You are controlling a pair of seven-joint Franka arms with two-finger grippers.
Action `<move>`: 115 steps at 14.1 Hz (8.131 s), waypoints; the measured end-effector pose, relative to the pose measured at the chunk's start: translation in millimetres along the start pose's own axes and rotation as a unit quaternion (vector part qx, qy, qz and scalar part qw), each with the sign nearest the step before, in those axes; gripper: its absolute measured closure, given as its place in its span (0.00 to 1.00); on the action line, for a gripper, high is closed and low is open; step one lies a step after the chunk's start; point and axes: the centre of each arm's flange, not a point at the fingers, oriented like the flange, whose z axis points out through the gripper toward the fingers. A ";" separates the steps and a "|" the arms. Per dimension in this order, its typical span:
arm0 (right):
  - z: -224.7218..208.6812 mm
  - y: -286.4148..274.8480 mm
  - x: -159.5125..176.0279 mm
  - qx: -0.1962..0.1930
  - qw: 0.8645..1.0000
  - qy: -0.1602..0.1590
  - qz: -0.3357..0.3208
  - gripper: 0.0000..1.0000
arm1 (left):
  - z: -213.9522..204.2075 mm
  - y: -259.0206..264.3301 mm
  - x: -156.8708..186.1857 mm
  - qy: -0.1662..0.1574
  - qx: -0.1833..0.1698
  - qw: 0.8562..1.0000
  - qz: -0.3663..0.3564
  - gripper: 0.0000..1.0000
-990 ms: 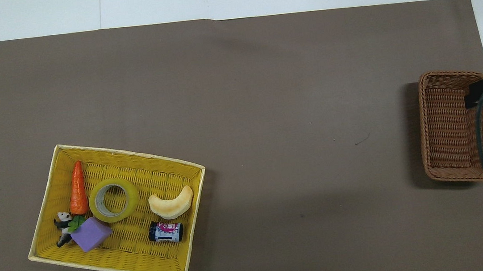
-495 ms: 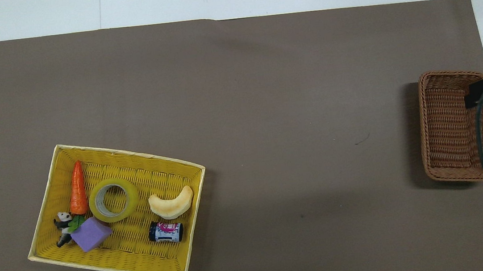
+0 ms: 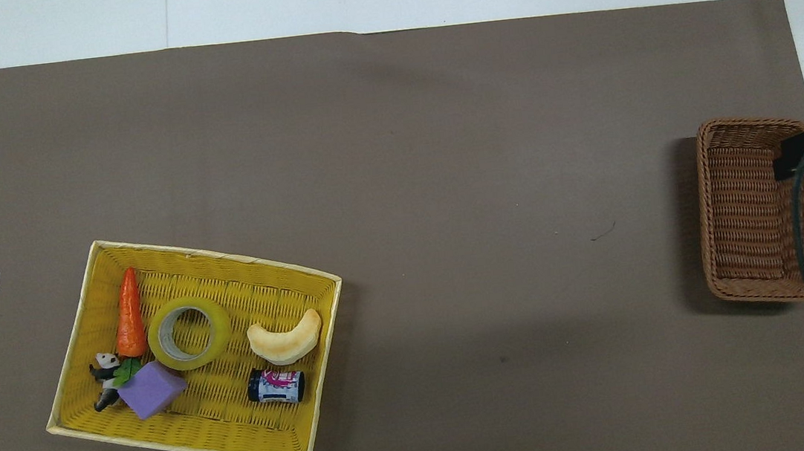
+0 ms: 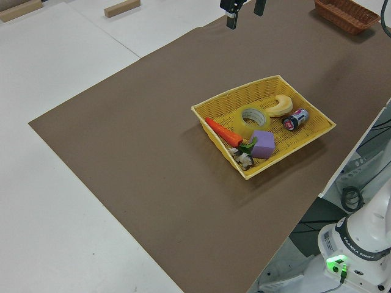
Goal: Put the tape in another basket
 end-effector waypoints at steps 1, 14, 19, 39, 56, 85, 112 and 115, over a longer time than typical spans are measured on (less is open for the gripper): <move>0.0 0.0 0.0 0.000 1.000 0.000 0.000 0.00 | 0.4 2.4 0.2 -0.001 0.000 1.000 0.002 0.00; 0.0 0.0 0.0 0.000 1.000 0.000 0.000 0.00 | 208.9 10.7 7.0 -0.037 -0.003 0.999 0.021 0.00; 0.0 0.0 0.0 0.000 1.000 0.000 0.000 0.00 | 288.9 23.4 -4.5 -0.025 -0.002 0.999 0.035 0.00; 0.0 0.0 0.0 0.000 1.000 0.000 0.000 0.00 | 330.8 49.6 -6.2 -0.019 -0.011 0.998 0.051 0.77; 0.0 0.0 0.0 0.000 1.000 0.000 0.000 0.00 | 179.3 210.9 22.5 -0.010 -0.086 0.992 -0.094 0.78; 32.1 -124.2 -19.5 0.342 0.936 -0.058 -0.061 0.00 | 119.4 337.9 8.0 -0.027 -0.380 0.903 -0.201 0.78; 59.0 -192.6 -21.7 0.373 0.925 -0.032 -0.071 0.47 | 117.1 338.2 6.1 -0.031 -0.383 0.901 -0.199 0.28; 59.4 -181.1 -16.2 0.368 0.927 -0.024 -0.067 0.47 | 110.9 314.8 16.1 -0.052 -0.441 0.861 -0.247 0.00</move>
